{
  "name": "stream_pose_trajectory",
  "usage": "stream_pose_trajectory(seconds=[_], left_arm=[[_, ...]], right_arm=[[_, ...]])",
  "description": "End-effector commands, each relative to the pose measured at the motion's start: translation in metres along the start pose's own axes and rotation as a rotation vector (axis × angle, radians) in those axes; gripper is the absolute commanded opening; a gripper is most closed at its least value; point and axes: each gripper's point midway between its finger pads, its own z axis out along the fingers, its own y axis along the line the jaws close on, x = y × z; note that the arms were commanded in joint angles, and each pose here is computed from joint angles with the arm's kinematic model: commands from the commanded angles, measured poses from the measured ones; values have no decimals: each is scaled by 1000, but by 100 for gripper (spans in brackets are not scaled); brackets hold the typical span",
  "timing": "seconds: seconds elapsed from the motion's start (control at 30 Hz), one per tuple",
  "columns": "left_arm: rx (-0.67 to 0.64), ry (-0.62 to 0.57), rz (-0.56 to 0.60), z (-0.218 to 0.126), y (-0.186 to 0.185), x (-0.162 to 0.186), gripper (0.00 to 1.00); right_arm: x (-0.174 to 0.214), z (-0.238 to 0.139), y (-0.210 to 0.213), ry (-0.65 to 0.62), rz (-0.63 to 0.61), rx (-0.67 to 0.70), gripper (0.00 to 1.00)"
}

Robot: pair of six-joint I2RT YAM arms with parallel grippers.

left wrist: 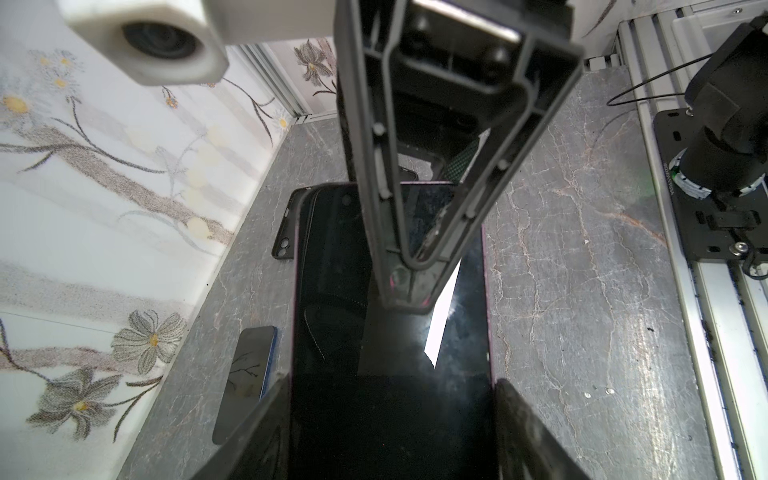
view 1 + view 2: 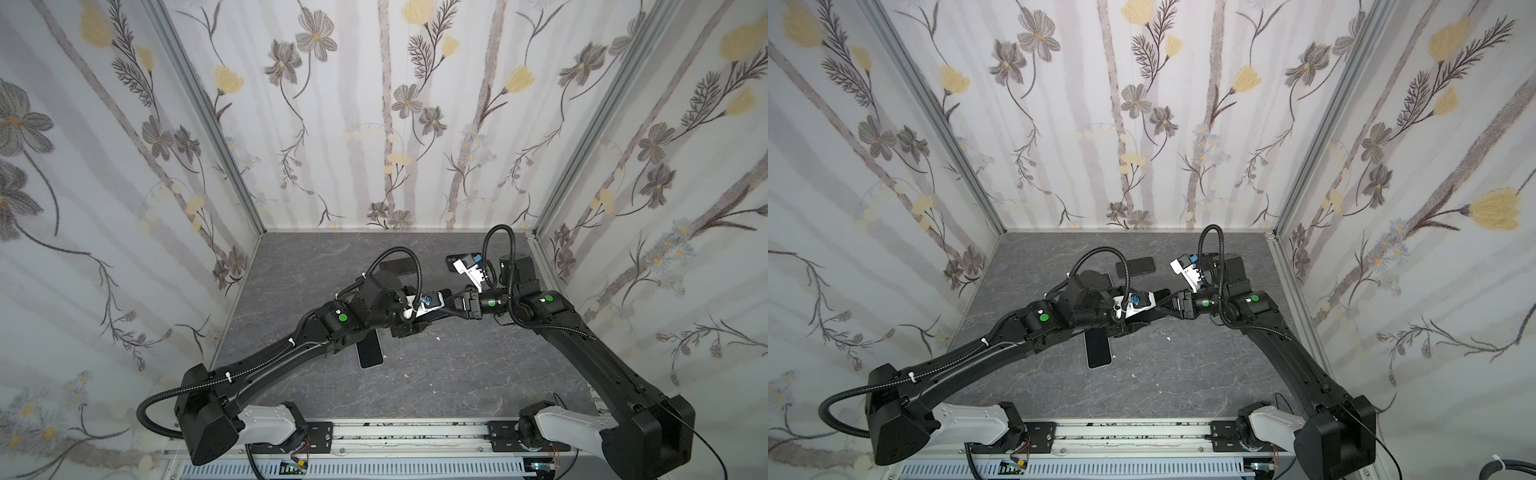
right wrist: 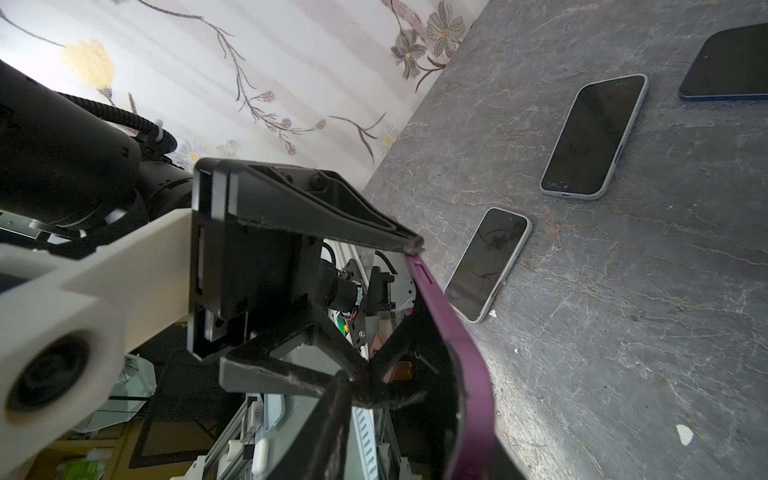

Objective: Put the phone into the phone case
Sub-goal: 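Pass the pink phone from the left gripper to the right gripper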

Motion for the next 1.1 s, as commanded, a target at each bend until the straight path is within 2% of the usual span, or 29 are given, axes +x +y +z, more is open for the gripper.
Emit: stream_pose_trajectory(seconds=[0.0, 0.23, 0.3, 0.33, 0.47, 0.53, 0.6, 0.77, 0.87, 1.07], left_arm=[[-16, -17, 46, -1, 2, -5, 47], [-18, -9, 66, 0, 1, -5, 47], [-22, -14, 66, -1, 2, -7, 47], [-30, -20, 66, -1, 3, -8, 51], [-74, -54, 63, -4, 8, -11, 82], [-127, -91, 37, -10, 16, -16, 91], [-177, -120, 6, -15, 24, -21, 96], [-271, -169, -141, -15, 45, -29, 97], [-285, -206, -209, -14, 51, -36, 96], [-297, -192, -341, 25, 63, -30, 95]], right_arm=[[-1, 0, 14, 11, -25, -78, 27], [4, 3, 14, 36, -1, -107, 5], [5, 3, 12, 40, 4, -99, 1], [6, 3, 10, 41, 8, -92, 0], [2, 2, 5, 29, 16, -60, 0], [-4, -2, 1, 9, 26, -31, 0], [-13, -11, -9, -33, 56, 15, 0], [-37, -62, -55, -209, 215, 184, 0], [-45, -93, -72, -307, 238, 281, 0], [-42, -157, -107, -466, 302, 550, 0]])
